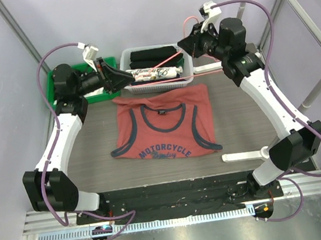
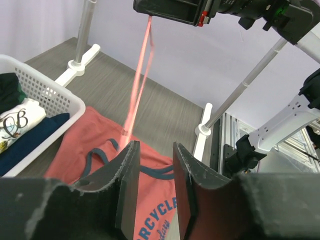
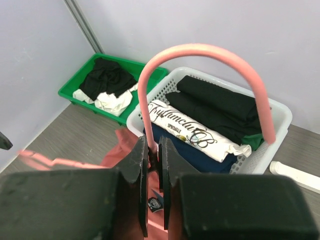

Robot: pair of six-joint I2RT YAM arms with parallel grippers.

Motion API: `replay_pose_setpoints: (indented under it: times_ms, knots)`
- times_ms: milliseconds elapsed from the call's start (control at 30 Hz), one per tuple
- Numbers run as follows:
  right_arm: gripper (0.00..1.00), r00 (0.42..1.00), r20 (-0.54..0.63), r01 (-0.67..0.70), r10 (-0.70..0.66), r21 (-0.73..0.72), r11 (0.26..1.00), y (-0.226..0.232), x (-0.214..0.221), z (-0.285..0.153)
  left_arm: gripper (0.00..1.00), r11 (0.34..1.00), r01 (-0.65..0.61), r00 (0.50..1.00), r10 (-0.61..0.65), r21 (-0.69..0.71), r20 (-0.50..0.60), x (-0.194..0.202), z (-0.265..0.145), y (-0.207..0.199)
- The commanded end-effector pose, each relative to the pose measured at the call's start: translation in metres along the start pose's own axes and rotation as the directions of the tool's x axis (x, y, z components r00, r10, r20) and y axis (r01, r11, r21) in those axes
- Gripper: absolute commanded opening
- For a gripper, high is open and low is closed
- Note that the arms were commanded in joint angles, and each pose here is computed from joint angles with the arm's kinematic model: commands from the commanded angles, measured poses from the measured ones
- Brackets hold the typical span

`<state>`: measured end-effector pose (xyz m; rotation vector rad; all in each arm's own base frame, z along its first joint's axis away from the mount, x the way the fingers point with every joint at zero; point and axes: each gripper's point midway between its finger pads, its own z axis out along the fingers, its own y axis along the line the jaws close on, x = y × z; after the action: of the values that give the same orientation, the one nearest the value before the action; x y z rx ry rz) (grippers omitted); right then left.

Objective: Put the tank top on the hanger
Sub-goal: Pick up the hanger from the clothesline, then hang the tank top on the hanger.

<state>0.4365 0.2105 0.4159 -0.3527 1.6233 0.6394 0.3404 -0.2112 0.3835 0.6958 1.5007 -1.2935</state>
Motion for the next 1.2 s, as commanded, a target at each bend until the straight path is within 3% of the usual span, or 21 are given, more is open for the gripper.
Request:
replay_pose_setpoints:
  times_ms: [0, 33, 300, 367, 500, 767, 900, 1167]
  knots:
    - [0.01, 0.994, 0.081, 0.066, -0.069, 0.028, 0.997, 0.002, -0.034, -0.012, 0.41, 0.997, -0.082, 0.997, 0.082, -0.008, 0.006, -0.006, -0.003, -0.007]
    - [0.01, 0.994, 0.081, 0.069, -0.071, 0.033, 0.997, 0.001, -0.034, -0.013, 0.50, 0.996, -0.089, 0.996, 0.089, -0.020, 0.004, -0.006, -0.003, -0.005]
    - [0.01, 0.991, 0.048, 0.118, -0.125, 0.123, 0.985, -0.016, -0.018, -0.023, 0.79, 0.983, -0.103, 0.995, 0.100, -0.150, -0.027, -0.002, -0.010, 0.017]
    - [0.01, 0.991, 0.034, 0.124, -0.131, 0.157, 0.980, -0.023, -0.011, -0.027, 0.87, 0.956, -0.179, 0.984, 0.174, -0.232, -0.041, -0.006, -0.014, 0.035]
    - [0.01, 0.989, 0.016, 0.143, -0.150, 0.228, 0.963, -0.036, -0.002, -0.037, 0.97, 0.914, -0.185, 0.981, 0.149, -0.362, -0.124, 0.021, -0.024, 0.072]
    - [0.01, 0.982, -0.018, 0.187, -0.190, 0.295, 0.937, -0.046, 0.010, -0.058, 1.00, 0.897, -0.175, 0.958, 0.060, -0.406, -0.279, 0.096, -0.032, 0.116]
    - [0.01, 0.980, -0.018, 0.191, -0.197, 0.338, 0.921, -0.051, 0.005, -0.067, 1.00, 0.924, -0.075, 0.944, -0.055, -0.375, -0.325, 0.135, -0.030, 0.124]
    - [0.01, 0.973, -0.033, 0.224, -0.229, 0.393, 0.892, -0.060, 0.005, -0.080, 1.00, 0.911, 0.153, 0.890, -0.295, -0.382, -0.346, 0.190, -0.021, 0.147]
